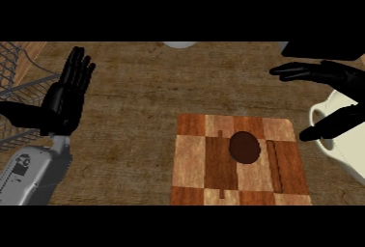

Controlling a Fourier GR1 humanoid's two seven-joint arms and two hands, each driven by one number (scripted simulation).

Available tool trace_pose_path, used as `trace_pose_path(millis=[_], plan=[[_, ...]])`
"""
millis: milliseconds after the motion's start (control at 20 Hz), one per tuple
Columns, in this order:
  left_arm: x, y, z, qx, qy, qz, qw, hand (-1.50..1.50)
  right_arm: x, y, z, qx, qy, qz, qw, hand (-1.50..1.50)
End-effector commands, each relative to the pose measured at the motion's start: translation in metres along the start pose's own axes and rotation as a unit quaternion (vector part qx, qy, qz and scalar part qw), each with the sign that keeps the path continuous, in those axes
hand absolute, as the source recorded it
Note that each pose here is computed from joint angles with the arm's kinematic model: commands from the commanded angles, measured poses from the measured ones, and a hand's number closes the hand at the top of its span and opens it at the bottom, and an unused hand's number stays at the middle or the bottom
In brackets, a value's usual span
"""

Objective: Pick the cupcake from the cutting board and place it in the pot

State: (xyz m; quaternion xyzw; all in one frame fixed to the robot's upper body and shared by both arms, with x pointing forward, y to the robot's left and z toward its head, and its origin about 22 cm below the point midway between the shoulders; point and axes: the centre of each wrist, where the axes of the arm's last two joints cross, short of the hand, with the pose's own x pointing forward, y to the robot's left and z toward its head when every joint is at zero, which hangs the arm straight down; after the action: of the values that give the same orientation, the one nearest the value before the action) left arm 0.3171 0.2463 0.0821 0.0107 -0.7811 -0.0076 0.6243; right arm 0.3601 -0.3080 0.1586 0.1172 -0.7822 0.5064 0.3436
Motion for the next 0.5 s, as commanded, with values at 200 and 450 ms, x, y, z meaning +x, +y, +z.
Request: trace_pose_path(millis=[200, 450], plan=[[0.009, 0.010, -0.003, 0.014, 0.011, 0.000, 0.9998, 0.00, -0.012, 0.015, -0.009, 0.203, -0.020, 0.073, 0.976, -1.50], [0.000, 0.011, -0.004, 0.028, 0.019, -0.006, 0.9994, 0.00, -0.026, 0.032, -0.035, 0.236, -0.019, 0.098, 0.967, -1.50]])
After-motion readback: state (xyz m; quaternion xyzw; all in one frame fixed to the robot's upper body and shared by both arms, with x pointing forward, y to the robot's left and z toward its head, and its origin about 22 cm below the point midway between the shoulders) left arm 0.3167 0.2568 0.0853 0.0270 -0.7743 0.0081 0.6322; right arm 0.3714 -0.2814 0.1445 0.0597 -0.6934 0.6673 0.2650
